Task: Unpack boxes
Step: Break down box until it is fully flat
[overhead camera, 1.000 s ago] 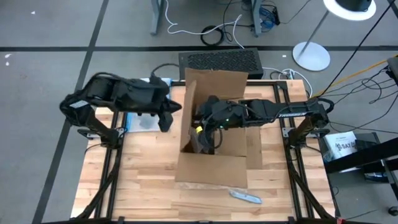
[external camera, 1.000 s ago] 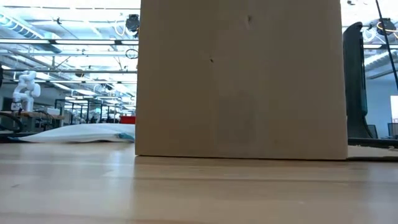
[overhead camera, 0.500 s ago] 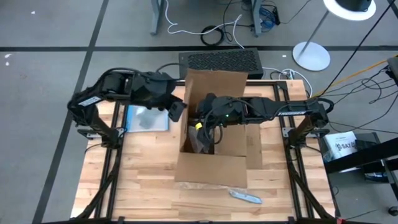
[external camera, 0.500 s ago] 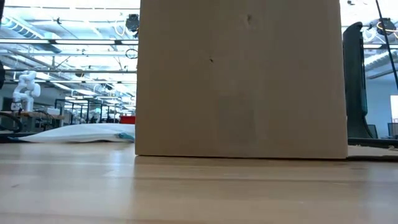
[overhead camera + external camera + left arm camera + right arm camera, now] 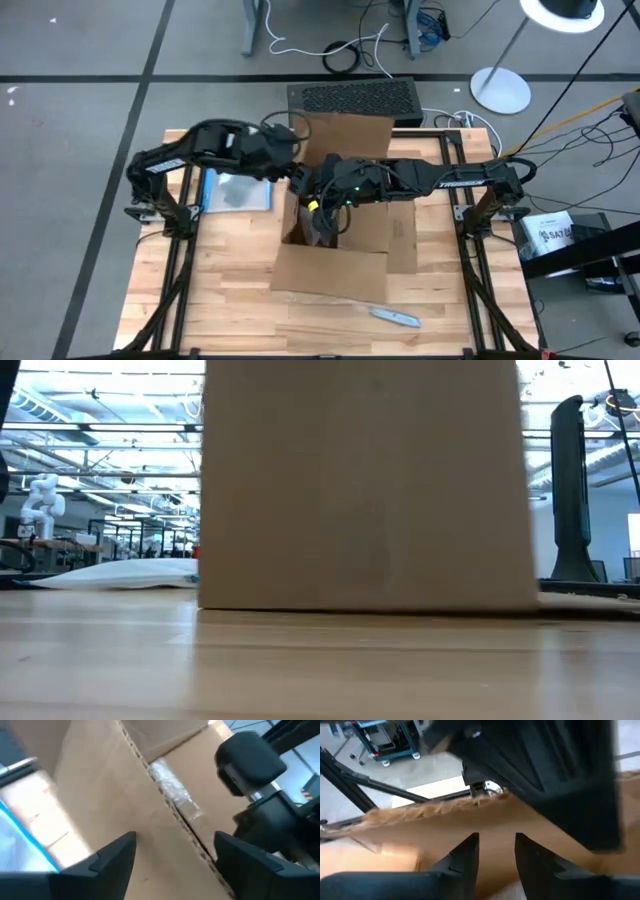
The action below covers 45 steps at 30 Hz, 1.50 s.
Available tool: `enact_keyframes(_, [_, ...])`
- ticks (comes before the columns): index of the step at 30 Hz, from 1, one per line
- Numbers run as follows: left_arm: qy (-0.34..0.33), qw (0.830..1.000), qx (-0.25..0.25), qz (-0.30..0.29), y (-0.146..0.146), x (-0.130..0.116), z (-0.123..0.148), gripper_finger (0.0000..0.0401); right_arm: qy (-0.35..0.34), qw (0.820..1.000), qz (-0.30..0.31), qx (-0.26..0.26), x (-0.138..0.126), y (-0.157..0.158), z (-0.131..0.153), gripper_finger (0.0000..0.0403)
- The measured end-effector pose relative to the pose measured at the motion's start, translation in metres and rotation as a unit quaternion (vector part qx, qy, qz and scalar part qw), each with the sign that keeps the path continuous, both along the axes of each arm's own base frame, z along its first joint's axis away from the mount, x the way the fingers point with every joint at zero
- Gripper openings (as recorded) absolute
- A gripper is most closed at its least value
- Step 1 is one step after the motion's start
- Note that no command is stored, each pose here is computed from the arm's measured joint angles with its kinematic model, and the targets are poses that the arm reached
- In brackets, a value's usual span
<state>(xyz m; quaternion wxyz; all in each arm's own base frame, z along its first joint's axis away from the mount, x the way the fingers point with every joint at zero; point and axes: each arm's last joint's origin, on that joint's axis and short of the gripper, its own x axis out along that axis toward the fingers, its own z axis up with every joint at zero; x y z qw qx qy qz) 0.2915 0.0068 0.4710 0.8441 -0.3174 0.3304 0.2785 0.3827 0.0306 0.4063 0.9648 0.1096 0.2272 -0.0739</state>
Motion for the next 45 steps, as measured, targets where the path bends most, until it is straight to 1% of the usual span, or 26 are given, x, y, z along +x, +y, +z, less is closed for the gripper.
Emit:
enact_keyframes(2, [0.025, 1.000, 0.001, 0.006, -0.002, -0.003, -0.004, 0.0264, 0.002, 1.000, 0.000, -0.001, 0.000, 0.000, 0.000, 0.0116])
enact_keyframes(7, [0.025, 0.999, 0.021, 0.006, -0.006, -0.009, 0.003, 0.0240, 0.012, 1.000, 0.001, -0.004, -0.001, 0.000, -0.002, 0.0116])
enact_keyframes(10, [0.038, 0.999, 0.029, 0.014, -0.005, -0.020, 0.009, 0.0214, 0.033, 0.999, -0.002, -0.004, -0.003, -0.003, -0.006, 0.0116])
enact_keyframes(13, [0.032, 0.999, 0.037, 0.016, -0.006, -0.023, 0.013, 0.0170, 0.066, 0.998, 0.000, 0.003, -0.006, -0.005, -0.011, 0.0116])
enact_keyframes(17, [0.038, 0.998, 0.048, -0.005, -0.007, -0.024, 0.014, 0.0086, 0.093, 0.996, 0.002, 0.003, -0.009, -0.005, -0.015, 0.0116])
enact_keyframes(20, [0.036, 0.998, 0.029, -0.034, -0.008, -0.023, 0.014, 0.0030, 0.104, 0.995, 0.004, 0.003, -0.011, -0.003, -0.017, 0.0116])
enact_keyframes(22, [0.034, 0.998, 0.010, -0.049, -0.009, -0.023, 0.014, 0.0016, 0.098, 0.995, 0.006, 0.002, -0.010, -0.002, -0.016, 0.0116])
enact_keyframes(25, [0.034, 0.997, -0.001, -0.064, -0.011, -0.023, 0.013, 0.0027, 0.056, 0.998, 0.013, -0.002, -0.005, 0.001, -0.009, 0.0116])
enact_keyframes(27, [0.034, 0.997, -0.002, -0.075, -0.011, -0.022, 0.014, 0.0053, 0.038, 0.999, 0.015, -0.002, -0.004, 0.001, -0.006, 0.0116])
enact_keyframes(29, [0.027, 0.997, -0.004, -0.077, -0.011, -0.022, 0.014, 0.0089, 0.039, 0.999, 0.012, -0.002, -0.004, -0.001, -0.006, 0.0116])
enact_keyframes(31, [0.022, 0.997, -0.007, -0.080, -0.011, -0.024, 0.017, 0.0133, 0.059, 0.998, 0.006, -0.003, -0.005, -0.005, -0.010, 0.0116])
enact_keyframes(34, [0.012, 0.997, -0.002, -0.073, -0.009, -0.028, 0.021, 0.0192, 0.113, 0.994, -0.013, 0.006, -0.011, -0.013, -0.018, 0.0116])
enact_keyframes(37, [0.006, 0.998, 0.000, -0.064, -0.004, -0.030, 0.023, 0.0233, 0.159, 0.987, -0.028, 0.015, -0.018, -0.019, -0.024, 0.0116])
enact_keyframes(39, [0.005, 0.998, 0.003, -0.060, -0.001, -0.032, 0.024, 0.0247, 0.180, 0.983, -0.031, 0.011, -0.022, -0.019, -0.027, 0.0116])
enact_keyframes(42, [0.009, 0.998, 0.012, -0.057, 0.005, -0.033, 0.025, 0.0254, 0.209, 0.978, -0.018, -0.004, -0.024, -0.020, -0.031, 0.0116])
enact_keyframes(44, [0.024, 0.998, 0.014, -0.047, 0.009, -0.036, 0.023, 0.0255, 0.246, 0.969, -0.020, -0.010, -0.024, -0.026, -0.040, 0.0116])
enact_keyframes(45, [0.028, 0.998, 0.017, -0.045, 0.012, -0.036, 0.022, 0.0255, 0.274, 0.961, -0.023, -0.012, -0.024, -0.030, -0.047, 0.0116])
